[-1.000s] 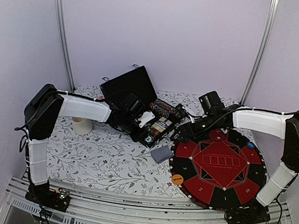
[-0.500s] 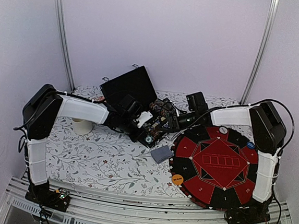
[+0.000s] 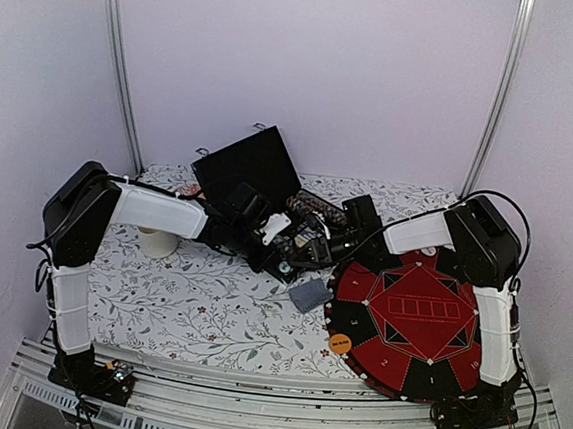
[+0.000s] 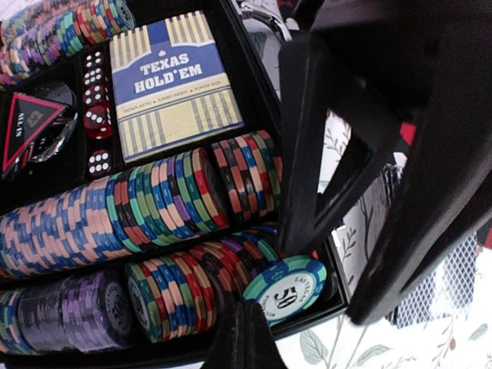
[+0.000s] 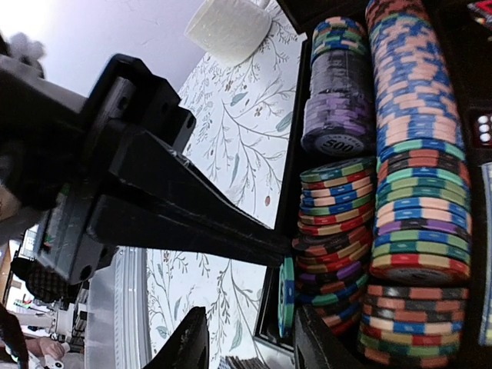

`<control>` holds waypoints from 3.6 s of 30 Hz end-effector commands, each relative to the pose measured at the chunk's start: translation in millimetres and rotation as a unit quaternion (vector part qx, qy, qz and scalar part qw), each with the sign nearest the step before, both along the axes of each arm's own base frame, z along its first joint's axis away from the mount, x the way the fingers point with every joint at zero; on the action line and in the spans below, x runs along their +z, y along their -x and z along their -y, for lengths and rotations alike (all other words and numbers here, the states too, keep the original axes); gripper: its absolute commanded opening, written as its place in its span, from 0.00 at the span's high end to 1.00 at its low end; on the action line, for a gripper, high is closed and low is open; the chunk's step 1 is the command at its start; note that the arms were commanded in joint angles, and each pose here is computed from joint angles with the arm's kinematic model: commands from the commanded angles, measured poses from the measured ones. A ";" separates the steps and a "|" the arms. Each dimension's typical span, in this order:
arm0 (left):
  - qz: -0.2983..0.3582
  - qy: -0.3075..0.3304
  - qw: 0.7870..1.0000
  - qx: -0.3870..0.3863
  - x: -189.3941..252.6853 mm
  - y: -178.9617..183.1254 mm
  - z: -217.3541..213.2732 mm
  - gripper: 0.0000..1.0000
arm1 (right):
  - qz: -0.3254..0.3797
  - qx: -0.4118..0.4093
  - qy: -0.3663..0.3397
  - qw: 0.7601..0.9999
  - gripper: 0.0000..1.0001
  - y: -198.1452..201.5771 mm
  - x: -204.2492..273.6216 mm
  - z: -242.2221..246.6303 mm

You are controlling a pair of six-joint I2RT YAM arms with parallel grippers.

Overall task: Distribute texas hold em gaming equipment
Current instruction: Pick up the poker chip from the chip case, then place the poker chip in the chip case.

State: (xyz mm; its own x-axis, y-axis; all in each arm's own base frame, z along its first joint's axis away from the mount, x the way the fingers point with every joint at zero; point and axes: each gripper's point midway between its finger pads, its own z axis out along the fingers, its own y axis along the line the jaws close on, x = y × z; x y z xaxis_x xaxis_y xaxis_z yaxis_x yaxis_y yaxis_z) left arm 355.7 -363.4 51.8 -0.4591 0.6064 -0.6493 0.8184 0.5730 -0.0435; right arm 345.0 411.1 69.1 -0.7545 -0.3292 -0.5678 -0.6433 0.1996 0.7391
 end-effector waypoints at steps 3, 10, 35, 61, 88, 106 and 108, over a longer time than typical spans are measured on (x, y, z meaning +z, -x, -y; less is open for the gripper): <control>-0.032 0.012 0.999 -0.023 -2.2 19.6 3.6 1.00 | -0.027 0.007 0.005 1.000 0.64 0.8 -25.1 -12.2; -0.033 0.012 0.999 -0.023 -2.1 19.3 3.1 1.00 | -0.033 0.014 -0.001 0.999 0.88 3.9 -23.8 -14.0; -0.010 0.101 0.993 0.061 87.3 -2.9 -37.1 0.39 | 0.464 0.140 0.114 0.867 0.98 -20.8 88.8 37.6; -0.024 0.073 0.994 0.077 58.6 -14.9 -63.3 0.28 | 0.639 0.414 0.168 0.626 0.98 -20.2 6.5 34.7; -0.023 0.066 0.994 0.084 57.6 -16.2 -70.4 0.28 | 0.668 0.407 0.189 0.593 0.88 -39.2 -8.2 16.4; -0.035 0.092 0.993 0.064 68.9 -5.4 -61.6 0.28 | 0.723 0.325 0.149 0.591 0.51 -39.3 58.5 -3.3; -0.029 0.095 0.993 0.063 74.0 -5.1 -59.4 0.27 | 0.734 0.301 0.119 0.597 0.47 -32.1 82.8 -3.1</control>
State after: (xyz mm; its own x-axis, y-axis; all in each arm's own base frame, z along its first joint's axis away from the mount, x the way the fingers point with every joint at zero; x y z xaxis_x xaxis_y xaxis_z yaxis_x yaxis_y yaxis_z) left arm 368.1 -303.0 114.8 -0.5713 0.4208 -0.7046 0.7220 0.6659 -0.1878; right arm 389.0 404.6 78.3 0.7784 -0.5716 -0.2593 -0.5903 -0.5260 -0.6123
